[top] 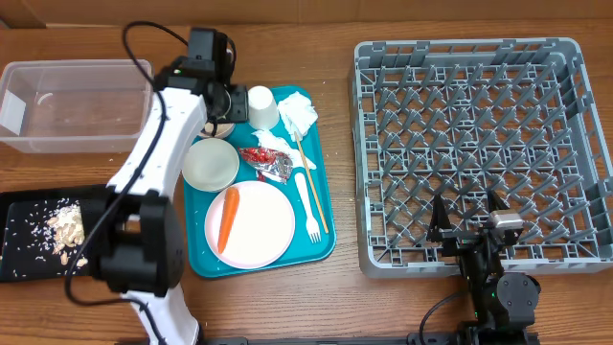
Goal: Sort waste into correct bins and load items into the dishwasher rack
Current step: 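Grasp the pink bowl of rice with the left gripper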
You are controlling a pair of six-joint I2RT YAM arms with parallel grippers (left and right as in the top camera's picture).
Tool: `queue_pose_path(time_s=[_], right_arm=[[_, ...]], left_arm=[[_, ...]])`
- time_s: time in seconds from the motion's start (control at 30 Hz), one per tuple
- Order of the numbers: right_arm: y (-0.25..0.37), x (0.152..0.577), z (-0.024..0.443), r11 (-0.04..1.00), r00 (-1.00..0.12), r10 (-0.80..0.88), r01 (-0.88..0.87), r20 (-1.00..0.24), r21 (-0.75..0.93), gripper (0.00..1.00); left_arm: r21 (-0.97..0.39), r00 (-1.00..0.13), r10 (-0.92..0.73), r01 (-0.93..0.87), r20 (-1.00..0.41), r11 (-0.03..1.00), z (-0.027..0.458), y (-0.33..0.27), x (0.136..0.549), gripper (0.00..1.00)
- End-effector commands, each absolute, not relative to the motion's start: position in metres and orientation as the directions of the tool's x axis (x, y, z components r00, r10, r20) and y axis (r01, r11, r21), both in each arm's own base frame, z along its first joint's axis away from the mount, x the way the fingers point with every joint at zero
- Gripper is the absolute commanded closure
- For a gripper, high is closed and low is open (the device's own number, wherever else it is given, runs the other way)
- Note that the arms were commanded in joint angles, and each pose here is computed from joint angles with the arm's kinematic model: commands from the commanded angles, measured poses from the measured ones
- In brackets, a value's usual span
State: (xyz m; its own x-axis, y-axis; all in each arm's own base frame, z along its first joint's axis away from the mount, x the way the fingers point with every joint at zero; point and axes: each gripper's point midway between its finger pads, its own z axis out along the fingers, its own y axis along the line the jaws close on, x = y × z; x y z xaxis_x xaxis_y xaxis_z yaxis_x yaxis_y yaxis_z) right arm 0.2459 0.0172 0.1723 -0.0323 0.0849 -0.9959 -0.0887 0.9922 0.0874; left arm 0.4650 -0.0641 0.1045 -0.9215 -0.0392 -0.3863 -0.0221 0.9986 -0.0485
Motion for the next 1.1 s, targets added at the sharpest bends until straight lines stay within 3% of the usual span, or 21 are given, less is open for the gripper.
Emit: queue_pose_path(time_s=[0.0, 0.2, 0.7, 0.9, 1.07], right_arm=[[0.015, 0.246, 0.171, 0.993, -0.027, 0.089, -0.079, -0.996, 0.091, 0.00], [0.015, 0.246, 0.171, 0.993, -0.028, 0.089, -0.079, -0.996, 0.091, 0.00], [0.015, 0.246, 0.171, 0.993, -0.027, 0.089, -0.079, -0.996, 0.091, 0.00], [0.015, 0.246, 0.171, 0.993, -0.027, 0.089, -0.079, -0.996, 0.091, 0.00], [0.015, 0.246, 0.171, 0.993, -0.027, 0.089, -0.079, -0.996, 0.091, 0.00]], left_arm=[[0.016, -0.931, 0.092, 0.092, -0.353, 0.996, 0.084, -0.065, 0.467, 0.40], [0.076, -0.938, 0.108, 0.088, -0.328, 0.993, 0.066, -0.055, 0.470, 0.37], [0.114, -0.932, 0.164, 0.133, -0.324, 0.985, 0.040, -0.054, 0.483, 0.44], [0.114, -0.933, 0.163, 0.133, -0.322, 0.985, 0.040, -0.053, 0.483, 0.62], [0.155, -0.935, 0.164, 0.120, -0.314, 0.981, 0.040, -0.046, 0.482, 0.70]])
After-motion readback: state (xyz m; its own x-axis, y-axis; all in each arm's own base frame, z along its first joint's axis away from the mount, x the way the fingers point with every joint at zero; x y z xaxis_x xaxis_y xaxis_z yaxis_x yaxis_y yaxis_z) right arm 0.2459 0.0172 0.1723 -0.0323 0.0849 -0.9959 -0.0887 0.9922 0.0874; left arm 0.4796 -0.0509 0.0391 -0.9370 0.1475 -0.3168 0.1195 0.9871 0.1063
